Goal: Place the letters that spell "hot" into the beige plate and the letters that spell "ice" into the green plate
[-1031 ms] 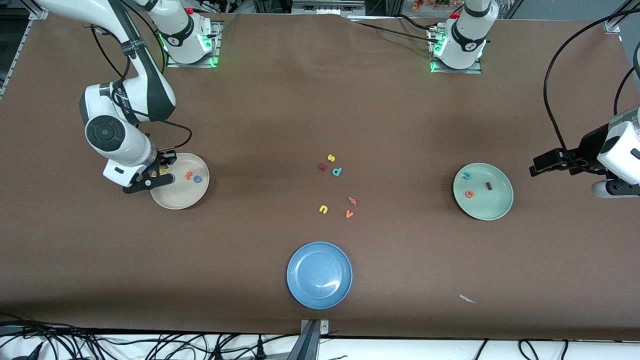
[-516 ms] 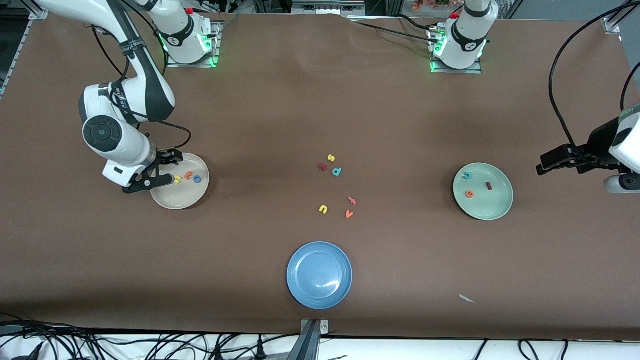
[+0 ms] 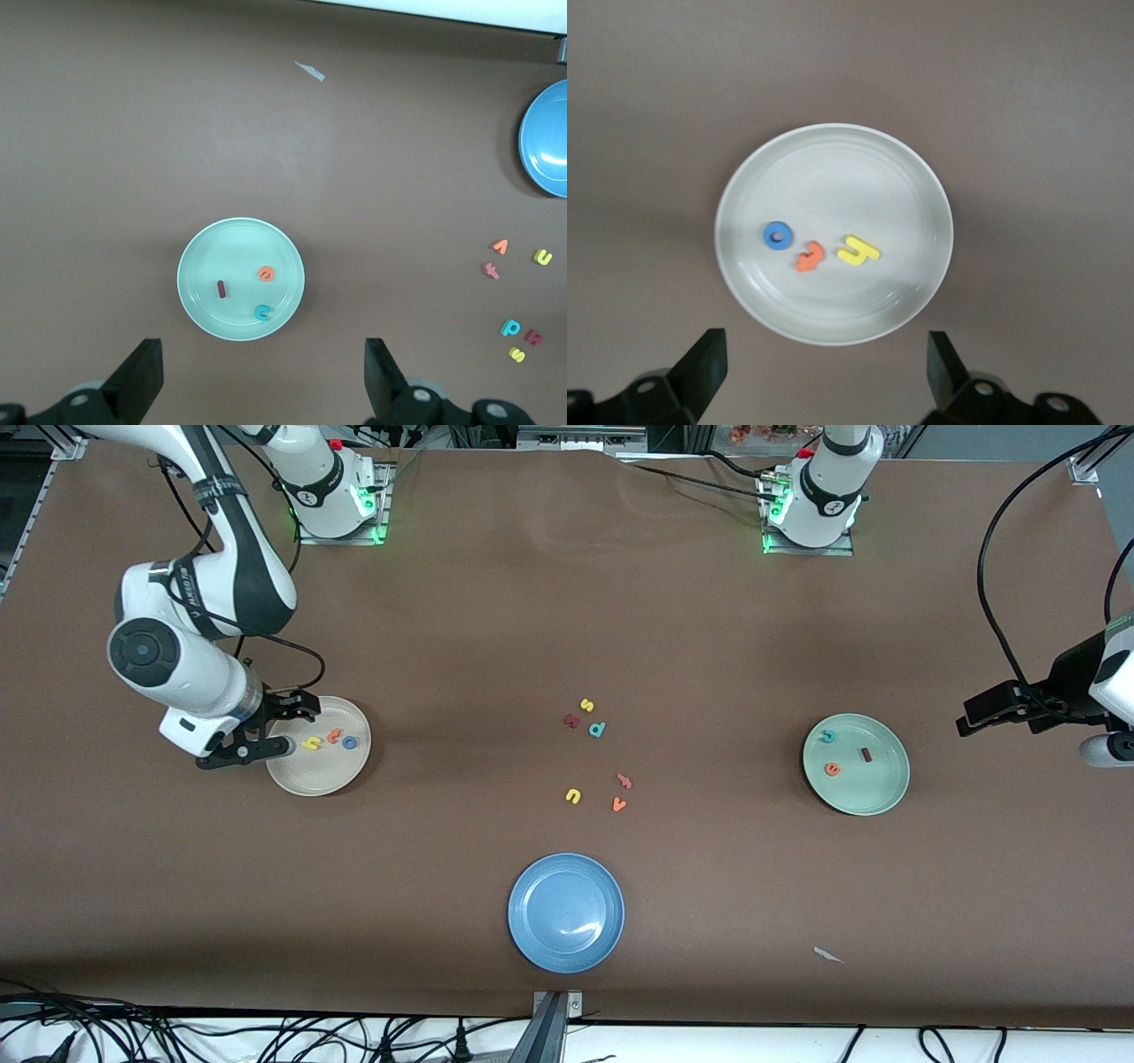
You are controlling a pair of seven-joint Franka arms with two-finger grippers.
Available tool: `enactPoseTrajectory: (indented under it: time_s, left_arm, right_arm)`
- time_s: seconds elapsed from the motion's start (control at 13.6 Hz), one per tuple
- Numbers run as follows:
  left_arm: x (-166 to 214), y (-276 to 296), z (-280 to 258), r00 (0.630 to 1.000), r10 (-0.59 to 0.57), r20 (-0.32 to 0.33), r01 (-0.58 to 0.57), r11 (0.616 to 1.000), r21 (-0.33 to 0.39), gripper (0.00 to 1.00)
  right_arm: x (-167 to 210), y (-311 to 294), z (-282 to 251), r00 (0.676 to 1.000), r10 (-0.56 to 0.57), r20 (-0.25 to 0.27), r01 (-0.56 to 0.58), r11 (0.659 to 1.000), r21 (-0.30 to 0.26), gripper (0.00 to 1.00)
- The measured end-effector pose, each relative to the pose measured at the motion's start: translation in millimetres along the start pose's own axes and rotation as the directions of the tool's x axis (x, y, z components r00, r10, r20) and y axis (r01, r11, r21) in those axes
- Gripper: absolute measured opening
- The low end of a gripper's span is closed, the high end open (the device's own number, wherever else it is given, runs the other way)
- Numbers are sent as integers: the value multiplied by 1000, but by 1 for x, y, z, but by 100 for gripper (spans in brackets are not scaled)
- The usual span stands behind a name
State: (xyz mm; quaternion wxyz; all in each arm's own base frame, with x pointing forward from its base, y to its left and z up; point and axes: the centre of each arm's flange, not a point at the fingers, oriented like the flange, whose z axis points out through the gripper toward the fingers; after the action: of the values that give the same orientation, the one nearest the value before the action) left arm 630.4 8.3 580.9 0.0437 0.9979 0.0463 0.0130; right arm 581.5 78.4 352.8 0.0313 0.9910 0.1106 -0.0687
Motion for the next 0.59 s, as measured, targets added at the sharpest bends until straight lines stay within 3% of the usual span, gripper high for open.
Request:
enactPoseTrajectory:
  time_s: [0.22, 0.59]
  left_arm:
    - [0, 0, -4, 1000, 1, -8, -1, 1000, -1, 100]
    - [0, -1, -4, 1000, 0, -9, 0, 1000, 5, 100]
  right_arm:
    - [-5, 0, -62, 999, 34, -14, -33, 998, 48, 100]
    - [-41, -2, -143, 997, 46, -60, -43, 998, 41, 100]
